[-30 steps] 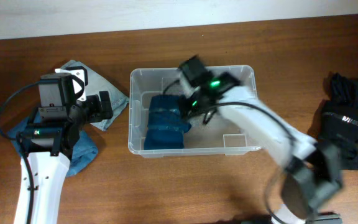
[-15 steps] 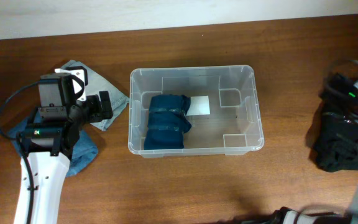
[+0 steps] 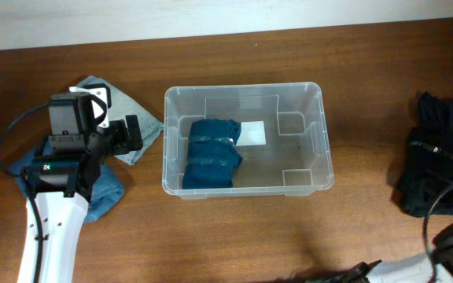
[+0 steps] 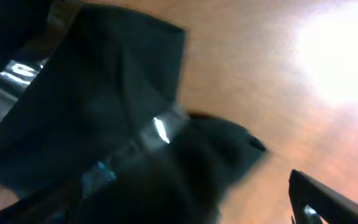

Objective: Pack container
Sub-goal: 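Move the right gripper to the black rolled garment and grasp it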

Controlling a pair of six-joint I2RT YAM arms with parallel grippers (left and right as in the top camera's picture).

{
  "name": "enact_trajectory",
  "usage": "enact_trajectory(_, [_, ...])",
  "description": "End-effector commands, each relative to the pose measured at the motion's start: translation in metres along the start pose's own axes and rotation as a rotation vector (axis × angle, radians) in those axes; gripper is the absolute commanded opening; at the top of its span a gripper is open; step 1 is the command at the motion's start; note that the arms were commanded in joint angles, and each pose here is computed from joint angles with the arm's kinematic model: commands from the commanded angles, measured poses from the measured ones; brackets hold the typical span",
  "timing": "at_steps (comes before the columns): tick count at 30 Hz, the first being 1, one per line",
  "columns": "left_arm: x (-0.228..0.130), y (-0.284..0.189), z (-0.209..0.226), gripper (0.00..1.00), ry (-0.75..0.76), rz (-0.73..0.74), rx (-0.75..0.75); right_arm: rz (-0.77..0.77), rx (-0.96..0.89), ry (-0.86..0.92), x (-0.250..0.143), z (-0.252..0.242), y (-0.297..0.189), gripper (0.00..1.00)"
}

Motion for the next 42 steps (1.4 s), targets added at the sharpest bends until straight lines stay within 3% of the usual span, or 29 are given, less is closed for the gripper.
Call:
enact_trajectory(1, [0.008, -0.004, 0.002, 0.99, 0.016, -0.021, 0.011, 0.097, 0.083, -0.098, -0.011, 0.016, 0.029, 0.98])
enact_trajectory(8, [0.007, -0.004, 0.002, 0.99, 0.016, -0.019, 0.011, 0.223, 0.178, -0.254, -0.036, 0.047, 0.068, 0.98])
enact_trajectory(14, [0.007, -0.004, 0.002, 0.99, 0.016, -0.020, 0.011, 0.295, 0.345, -0.414, -0.066, 0.091, 0.066, 0.98])
enact_trajectory(19, [0.007, -0.004, 0.002, 0.99, 0.017, -0.020, 0.011, 0.347, 0.354, -0.476, -0.089, 0.108, 0.064, 0.98])
enact_trajectory(26, [0.007, -0.004, 0.002, 1.00, 0.016, -0.020, 0.011, 0.168, 0.240, -0.398, -0.054, 0.095, 0.036, 0.98])
enact_trajectory(32, [0.007, -0.004, 0.002, 0.99, 0.016, -0.019, 0.011, 0.077, 0.255, -0.371, -0.031, 0.092, 0.015, 0.98])
enact_trajectory(42, [0.007, -0.004, 0.002, 0.99, 0.016, -0.019, 0.011, 0.053, 0.276, -0.433, -0.034, 0.105, 0.019, 0.98])
Point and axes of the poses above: each gripper's point midway between its finger pads, its own y axis out along the fingers, its own z axis along the line the jaws close on, x = y × z, the point moved 5 cm from there along -y, back along the fingers, and after that the axes turned 9 degrees about y, right-handed, at the moved point
